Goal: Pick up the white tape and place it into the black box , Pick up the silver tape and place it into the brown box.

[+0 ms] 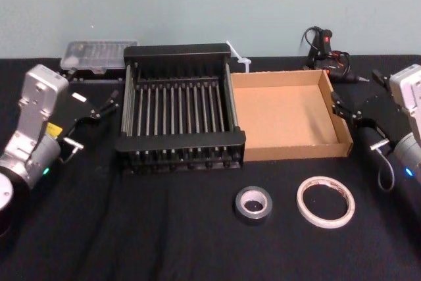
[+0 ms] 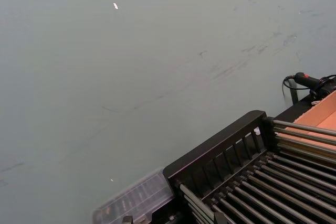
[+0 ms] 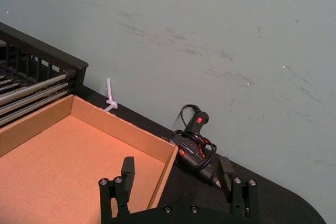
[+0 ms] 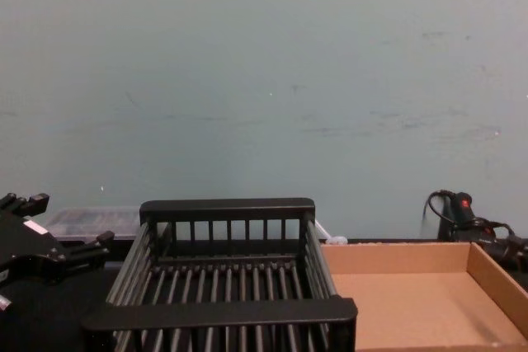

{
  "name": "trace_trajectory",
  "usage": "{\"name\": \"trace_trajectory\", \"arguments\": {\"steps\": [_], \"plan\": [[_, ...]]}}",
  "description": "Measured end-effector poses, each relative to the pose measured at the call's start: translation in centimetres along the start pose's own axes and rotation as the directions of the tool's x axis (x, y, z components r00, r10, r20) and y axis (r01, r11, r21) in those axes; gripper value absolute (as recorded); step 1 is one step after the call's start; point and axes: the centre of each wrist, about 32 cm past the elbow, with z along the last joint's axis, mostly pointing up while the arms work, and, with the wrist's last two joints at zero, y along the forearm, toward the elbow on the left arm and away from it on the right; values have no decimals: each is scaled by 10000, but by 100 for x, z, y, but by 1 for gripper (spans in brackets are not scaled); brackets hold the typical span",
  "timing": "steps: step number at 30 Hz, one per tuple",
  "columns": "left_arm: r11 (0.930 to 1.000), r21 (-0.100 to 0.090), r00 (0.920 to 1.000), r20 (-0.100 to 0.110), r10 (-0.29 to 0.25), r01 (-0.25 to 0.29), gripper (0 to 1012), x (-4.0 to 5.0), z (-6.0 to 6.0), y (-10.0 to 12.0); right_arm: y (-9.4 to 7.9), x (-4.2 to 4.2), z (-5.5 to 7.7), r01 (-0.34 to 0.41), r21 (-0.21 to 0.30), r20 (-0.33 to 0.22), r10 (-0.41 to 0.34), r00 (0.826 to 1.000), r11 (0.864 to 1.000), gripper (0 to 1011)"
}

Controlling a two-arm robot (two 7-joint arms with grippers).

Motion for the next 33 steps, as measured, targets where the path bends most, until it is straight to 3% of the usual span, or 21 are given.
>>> {"name": "trace_trajectory", "arguments": {"steps": [33], "plan": [[10000, 1, 10000, 0, 0, 0, 1001, 0, 0, 0, 0, 0, 0, 1, 0, 0, -1, 10000, 10000, 1002]]}}
